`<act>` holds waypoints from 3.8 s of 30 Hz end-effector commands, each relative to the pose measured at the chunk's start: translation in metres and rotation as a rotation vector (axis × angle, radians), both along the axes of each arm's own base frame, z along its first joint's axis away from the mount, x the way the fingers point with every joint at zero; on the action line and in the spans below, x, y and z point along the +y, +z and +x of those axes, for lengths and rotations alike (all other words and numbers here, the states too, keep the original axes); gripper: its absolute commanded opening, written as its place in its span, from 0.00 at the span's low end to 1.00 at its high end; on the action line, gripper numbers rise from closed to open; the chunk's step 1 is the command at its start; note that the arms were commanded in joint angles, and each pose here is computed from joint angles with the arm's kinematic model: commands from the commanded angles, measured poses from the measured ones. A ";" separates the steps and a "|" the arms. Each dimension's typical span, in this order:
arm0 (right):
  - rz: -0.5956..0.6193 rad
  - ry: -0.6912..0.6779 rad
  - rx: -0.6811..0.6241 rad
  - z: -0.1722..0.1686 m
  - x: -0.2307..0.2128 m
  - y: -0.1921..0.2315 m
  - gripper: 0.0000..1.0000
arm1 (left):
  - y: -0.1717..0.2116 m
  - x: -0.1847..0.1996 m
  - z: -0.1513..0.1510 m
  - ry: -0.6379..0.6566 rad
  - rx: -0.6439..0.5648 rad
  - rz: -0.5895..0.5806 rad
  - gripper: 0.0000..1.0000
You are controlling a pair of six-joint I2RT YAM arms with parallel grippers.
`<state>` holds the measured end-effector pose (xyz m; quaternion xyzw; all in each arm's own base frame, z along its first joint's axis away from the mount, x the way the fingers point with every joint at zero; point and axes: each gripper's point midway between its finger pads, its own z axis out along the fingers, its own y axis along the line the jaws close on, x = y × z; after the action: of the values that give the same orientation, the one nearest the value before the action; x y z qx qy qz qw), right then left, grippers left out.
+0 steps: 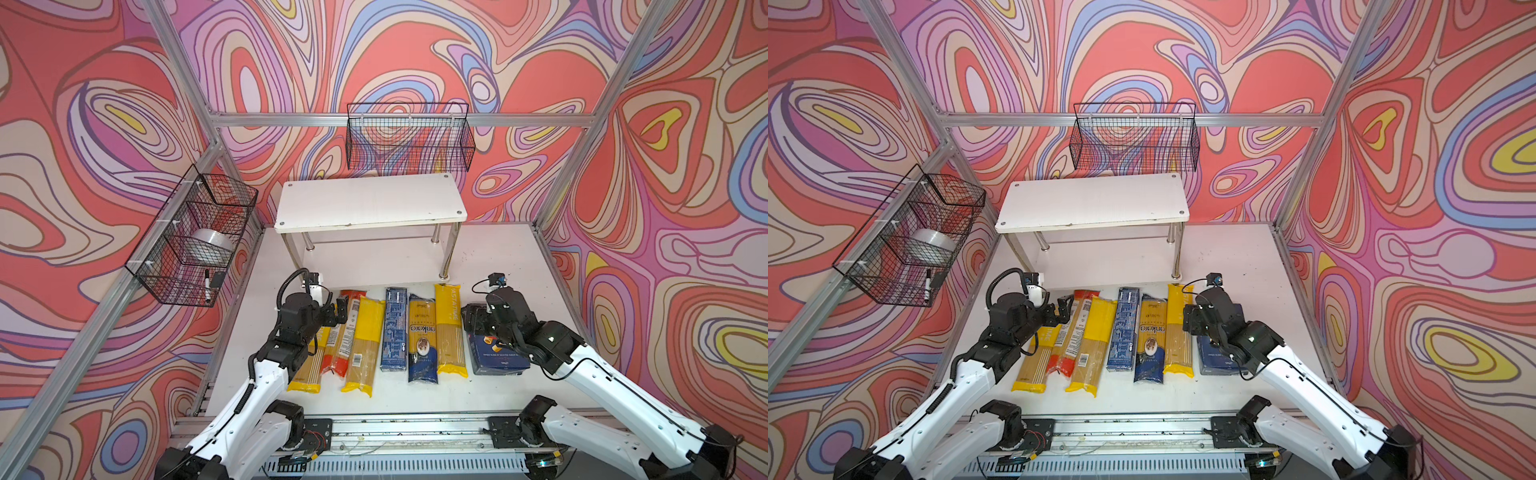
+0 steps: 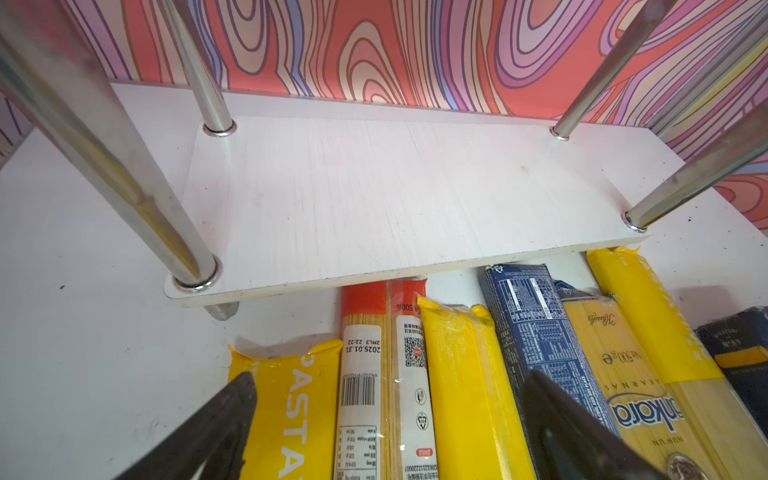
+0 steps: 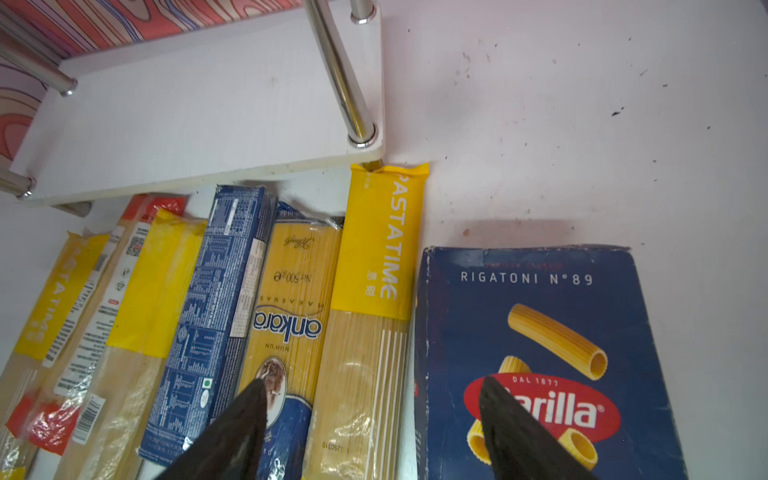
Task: Place and organize the pasta boxes and bags onto the shelf
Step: 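Lower the right gripper over the yellow PASTATIME spaghetti bag, then close the right gripper on the yellow PASTATIME bag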
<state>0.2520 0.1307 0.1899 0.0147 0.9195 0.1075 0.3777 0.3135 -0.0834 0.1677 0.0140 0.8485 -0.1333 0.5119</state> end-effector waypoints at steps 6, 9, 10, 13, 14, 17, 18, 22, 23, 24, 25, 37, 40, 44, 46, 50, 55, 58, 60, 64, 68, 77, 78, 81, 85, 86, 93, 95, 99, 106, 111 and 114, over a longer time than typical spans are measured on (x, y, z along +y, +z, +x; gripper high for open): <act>-0.074 0.009 0.065 -0.017 0.026 -0.002 0.81 | -0.012 -0.013 -0.006 -0.064 0.013 -0.014 1.00; -0.131 0.028 0.107 -0.022 0.040 -0.015 0.82 | -0.020 -0.003 -0.008 -0.040 0.015 0.065 1.00; -0.143 0.031 0.127 -0.023 0.044 -0.021 0.82 | -0.023 0.001 -0.009 -0.026 0.016 0.077 1.00; -0.152 0.036 0.172 -0.027 0.051 -0.037 0.83 | -0.020 0.003 -0.010 -0.034 -0.016 0.113 1.00; -0.147 0.035 0.184 -0.028 0.052 -0.042 0.83 | -0.019 0.004 -0.011 -0.030 -0.025 0.121 1.00; -0.131 0.021 0.205 -0.031 0.053 -0.053 0.84 | -0.017 0.001 -0.011 -0.049 -0.044 0.110 1.00; -0.126 0.016 0.213 -0.032 0.052 -0.056 0.84 | -0.018 -0.002 -0.012 -0.066 -0.048 0.103 1.00; -0.123 0.011 0.241 -0.036 0.051 -0.070 0.84 | -0.018 -0.004 -0.011 -0.073 -0.045 0.101 1.00; -0.124 0.006 0.243 -0.037 0.050 -0.072 0.84 | -0.018 -0.004 -0.011 -0.076 -0.043 0.100 1.00; -0.120 0.001 0.243 -0.038 0.049 -0.075 0.84 | -0.018 -0.005 -0.012 -0.084 -0.045 0.100 1.00; -0.114 0.001 0.244 -0.039 0.049 -0.077 0.84 | -0.018 -0.006 -0.012 -0.090 -0.045 0.098 1.00; -0.098 0.020 0.275 -0.036 0.062 -0.103 0.85 | -0.012 -0.001 -0.020 -0.068 -0.091 0.090 1.00; -0.107 0.027 0.286 -0.035 0.065 -0.107 0.85 | -0.012 -0.002 -0.020 -0.078 -0.092 0.088 1.00; -0.118 0.014 0.282 -0.034 0.064 -0.110 0.85 | -0.011 -0.003 -0.020 -0.080 -0.095 0.090 1.00; -0.128 0.008 0.282 -0.034 0.061 -0.113 0.88 | -0.013 -0.002 -0.020 -0.078 -0.091 0.091 1.00; -0.151 -0.016 0.278 -0.034 0.053 -0.116 0.90 | -0.012 -0.003 -0.020 -0.082 -0.092 0.089 1.00; -0.153 -0.017 0.282 -0.032 0.052 -0.118 0.93 | -0.012 -0.003 -0.020 -0.079 -0.094 0.090 1.00; -0.169 -0.028 0.283 -0.028 0.049 -0.119 0.94 | -0.012 -0.002 -0.020 -0.077 -0.093 0.091 1.00; -0.156 -0.022 0.281 -0.025 0.050 -0.120 0.94 | -0.011 -0.002 -0.020 -0.078 -0.094 0.089 1.00; -0.139 -0.026 0.301 -0.018 0.045 -0.128 0.94 | -0.012 -0.003 -0.020 -0.080 -0.092 0.090 1.00; -0.124 -0.016 0.308 -0.009 0.046 -0.133 0.94 | -0.012 -0.004 -0.020 -0.085 -0.093 0.088 1.00; -0.192 -0.015 0.373 -0.007 0.045 -0.155 0.94 | -0.013 -0.002 -0.020 -0.078 -0.090 0.091 1.00; -0.203 -0.019 0.377 -0.008 0.043 -0.157 0.94 | -0.012 -0.003 -0.020 -0.079 -0.092 0.091 1.00; -0.215 -0.034 0.383 -0.011 0.037 -0.158 0.94 | -0.012 -0.002 -0.020 -0.077 -0.092 0.091 1.00; -0.222 -0.060 0.388 -0.015 0.024 -0.159 0.94 | -0.012 -0.002 -0.020 -0.076 -0.093 0.090 1.00; -0.221 -0.065 0.388 -0.016 0.020 -0.158 0.94 | -0.011 -0.002 -0.020 -0.074 -0.094 0.089 1.00; -0.206 -0.056 0.363 -0.020 0.008 -0.150 0.95 | -0.012 -0.002 -0.019 -0.072 -0.090 0.091 1.00; -0.178 -0.024 0.355 -0.019 0.014 -0.148 0.95 | -0.013 -0.002 -0.020 -0.073 -0.090 0.092 1.00; -0.129 -0.002 0.335 -0.014 0.026 -0.144 0.95 | -0.012 -0.001 -0.020 -0.071 -0.091 0.091 1.00; -0.147 0.000 0.350 -0.001 0.036 -0.148 0.94 | -0.013 0.000 -0.020 -0.066 -0.090 0.092 1.00; -0.154 0.001 0.367 0.001 0.039 -0.155 0.94 | -0.012 0.000 -0.019 -0.061 -0.094 0.091 1.00; -0.141 -0.002 0.365 0.001 0.041 -0.155 0.94 | -0.012 0.000 -0.020 -0.061 -0.093 0.091 1.00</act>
<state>0.2467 0.1672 0.0321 0.0049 0.9797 0.0306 0.1980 0.2940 -0.0840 0.1523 0.0688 0.8346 -0.1120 0.5349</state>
